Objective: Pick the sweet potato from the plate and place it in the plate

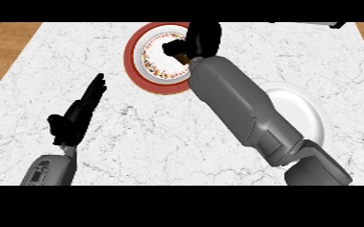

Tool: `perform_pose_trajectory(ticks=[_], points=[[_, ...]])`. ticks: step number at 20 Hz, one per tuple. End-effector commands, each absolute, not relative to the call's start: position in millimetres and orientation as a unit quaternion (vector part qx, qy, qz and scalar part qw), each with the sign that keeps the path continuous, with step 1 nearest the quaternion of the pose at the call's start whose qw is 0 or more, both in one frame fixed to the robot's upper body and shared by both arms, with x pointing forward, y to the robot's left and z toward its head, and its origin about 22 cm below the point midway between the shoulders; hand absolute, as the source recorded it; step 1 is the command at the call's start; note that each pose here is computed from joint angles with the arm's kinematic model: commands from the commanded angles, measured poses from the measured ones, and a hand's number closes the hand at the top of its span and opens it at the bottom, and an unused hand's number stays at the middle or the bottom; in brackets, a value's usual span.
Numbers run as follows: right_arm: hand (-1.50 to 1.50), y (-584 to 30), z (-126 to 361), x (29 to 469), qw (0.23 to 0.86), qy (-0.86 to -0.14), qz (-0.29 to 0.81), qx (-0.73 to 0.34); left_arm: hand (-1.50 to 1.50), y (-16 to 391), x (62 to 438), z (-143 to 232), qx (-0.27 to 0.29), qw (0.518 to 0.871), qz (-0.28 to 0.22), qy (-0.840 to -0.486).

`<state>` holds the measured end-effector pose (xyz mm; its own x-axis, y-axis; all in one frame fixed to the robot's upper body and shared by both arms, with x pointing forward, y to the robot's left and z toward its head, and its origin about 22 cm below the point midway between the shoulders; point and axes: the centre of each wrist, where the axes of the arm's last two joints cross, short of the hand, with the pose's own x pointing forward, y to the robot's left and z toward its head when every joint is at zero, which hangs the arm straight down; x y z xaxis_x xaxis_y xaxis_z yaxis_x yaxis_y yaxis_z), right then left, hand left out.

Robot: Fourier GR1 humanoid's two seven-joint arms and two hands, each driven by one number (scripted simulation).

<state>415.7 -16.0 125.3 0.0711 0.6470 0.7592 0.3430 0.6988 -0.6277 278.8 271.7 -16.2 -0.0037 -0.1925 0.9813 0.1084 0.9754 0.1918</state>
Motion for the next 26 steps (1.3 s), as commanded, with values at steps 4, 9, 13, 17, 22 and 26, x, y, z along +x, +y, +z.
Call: perform_pose_trajectory(ticks=[4, 9, 13, 17, 22, 26], points=[[-1.5, -25.3, 120.5, 411.4, 0.624, -0.71, -0.041, -0.324, 0.0, 286.1, 270.8, -16.2, 0.034, 0.709, -0.099, -0.698], [-1.5, -55.7, 96.9, 403.7, 0.631, -0.725, -0.08, -0.265, 0.0, 286.3, 263.1, -17.2, 0.05, 0.717, -0.087, -0.69], [-1.5, -93.7, 68.3, 389.9, 0.623, -0.748, -0.072, -0.218, 0.0, 286.0, 246.5, -33.3, 0.055, 0.724, -0.07, -0.684], [-1.5, -118.1, 33.9, 374.8, 0.62, -0.758, -0.033, -0.2, 0.0, 315.6, 253.8, -27.8, 0.063, 0.721, -0.065, -0.686], [-1.5, -165.0, 18.9, 376.1, 0.614, -0.768, -0.014, -0.184, 0.0, 308.9, 257.7, -19.7, 0.073, 0.722, -0.062, -0.685], [-1.5, -169.2, -8.5, 365.5, 0.626, -0.758, 0.013, -0.185, 0.0, 282.5, 254.0, -30.3, 0.065, 0.718, -0.06, -0.691]])
